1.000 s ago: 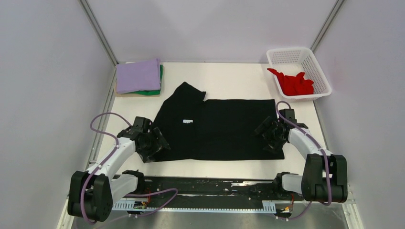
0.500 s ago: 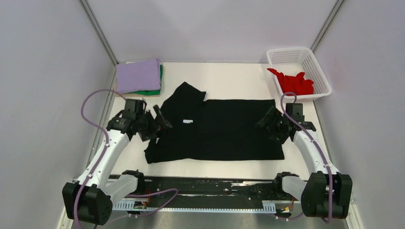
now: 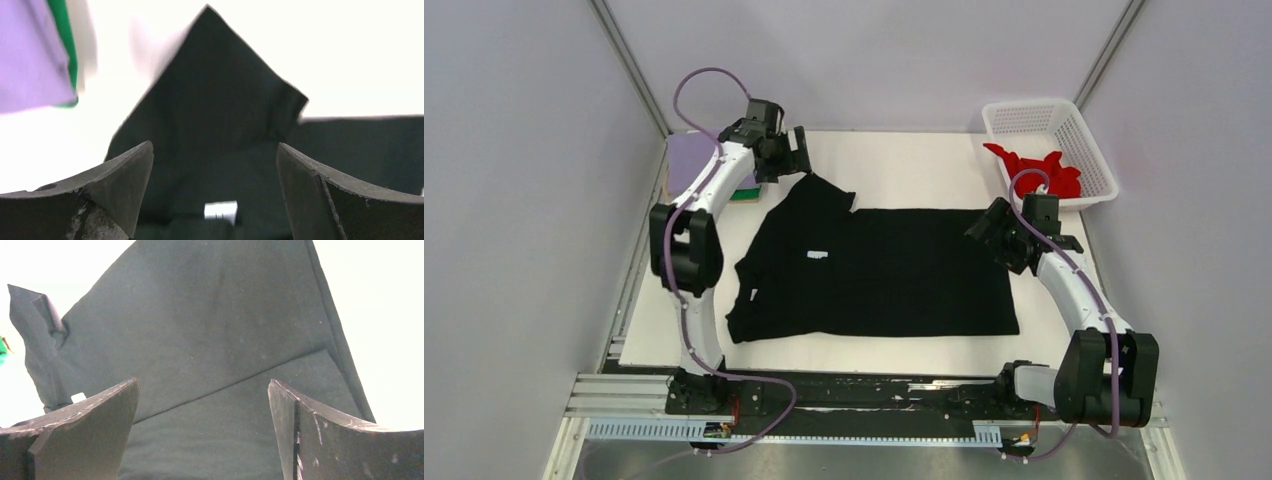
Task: Fold and stack the t-shirts
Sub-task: Fold the flattened tshirt in 1/3 of the way, then grab the side of the flattened tshirt furthest away from the robot with both arms
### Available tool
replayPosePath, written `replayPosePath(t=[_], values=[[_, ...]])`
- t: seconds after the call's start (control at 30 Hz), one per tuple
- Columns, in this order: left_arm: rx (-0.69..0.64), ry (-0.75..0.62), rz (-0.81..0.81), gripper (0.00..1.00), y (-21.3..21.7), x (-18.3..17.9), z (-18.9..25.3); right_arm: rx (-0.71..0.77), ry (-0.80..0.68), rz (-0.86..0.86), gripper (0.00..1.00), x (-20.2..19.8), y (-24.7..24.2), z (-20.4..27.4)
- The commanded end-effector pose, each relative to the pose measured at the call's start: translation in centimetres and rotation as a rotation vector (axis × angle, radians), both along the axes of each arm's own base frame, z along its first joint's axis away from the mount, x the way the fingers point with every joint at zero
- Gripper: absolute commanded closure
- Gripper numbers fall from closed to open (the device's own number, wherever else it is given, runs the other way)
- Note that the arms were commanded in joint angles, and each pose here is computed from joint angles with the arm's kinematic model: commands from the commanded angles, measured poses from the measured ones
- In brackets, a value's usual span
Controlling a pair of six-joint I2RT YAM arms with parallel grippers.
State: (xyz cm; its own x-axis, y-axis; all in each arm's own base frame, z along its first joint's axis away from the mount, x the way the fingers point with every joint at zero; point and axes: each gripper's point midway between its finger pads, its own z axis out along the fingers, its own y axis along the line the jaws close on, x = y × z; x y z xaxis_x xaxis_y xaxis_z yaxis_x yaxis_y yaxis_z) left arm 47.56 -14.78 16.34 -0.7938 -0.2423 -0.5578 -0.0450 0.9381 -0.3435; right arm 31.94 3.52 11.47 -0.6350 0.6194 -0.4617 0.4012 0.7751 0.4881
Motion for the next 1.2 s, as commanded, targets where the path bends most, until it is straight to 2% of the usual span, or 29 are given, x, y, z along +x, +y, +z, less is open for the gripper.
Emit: replayPosePath(t=[0.0,0.03,0.23,0.47,0.6,0.73,1.13,1.17], values=[[0.167,0.012,-0.062,0.0,0.3,4.3,-3.1,-0.075,-0.057,-0.019,0.0,1.7,-1.4,0.8],[0.194,-0.008,-0.054,0.0,0.3,6.2,-3.4,-0.086,-0.051,-0.024,0.0,1.7,-1.6,0.6],[0.258,-0.072,-0.095,0.0,-1.5,11.0,-5.9,-0.114,-0.029,-0.042,0.0,1.6,-2.2,-0.4],[0.273,-0.075,-0.103,0.03,-2.5,13.1,-10.2,-0.118,-0.026,-0.042,0.0,1.5,-2.3,-1.1],[0.261,-0.046,-0.101,0.11,-3.7,12.9,-12.4,-0.106,-0.018,-0.042,0.0,1.3,-2.1,-1.5],[0.336,-0.032,-0.093,0.18,-3.4,12.4,-13.0,-0.119,-0.016,-0.045,0.0,1.0,-2.3,-1.7],[0.399,0.068,-0.158,0.52,-3.9,9.3,-14.9,-0.135,-0.03,-0.07,0.0,1.2,-2.8,-1.2],[0.415,0.072,-0.168,0.58,-3.8,9.1,-14.9,-0.139,-0.032,-0.073,0.0,1.3,-2.9,-1.1]])
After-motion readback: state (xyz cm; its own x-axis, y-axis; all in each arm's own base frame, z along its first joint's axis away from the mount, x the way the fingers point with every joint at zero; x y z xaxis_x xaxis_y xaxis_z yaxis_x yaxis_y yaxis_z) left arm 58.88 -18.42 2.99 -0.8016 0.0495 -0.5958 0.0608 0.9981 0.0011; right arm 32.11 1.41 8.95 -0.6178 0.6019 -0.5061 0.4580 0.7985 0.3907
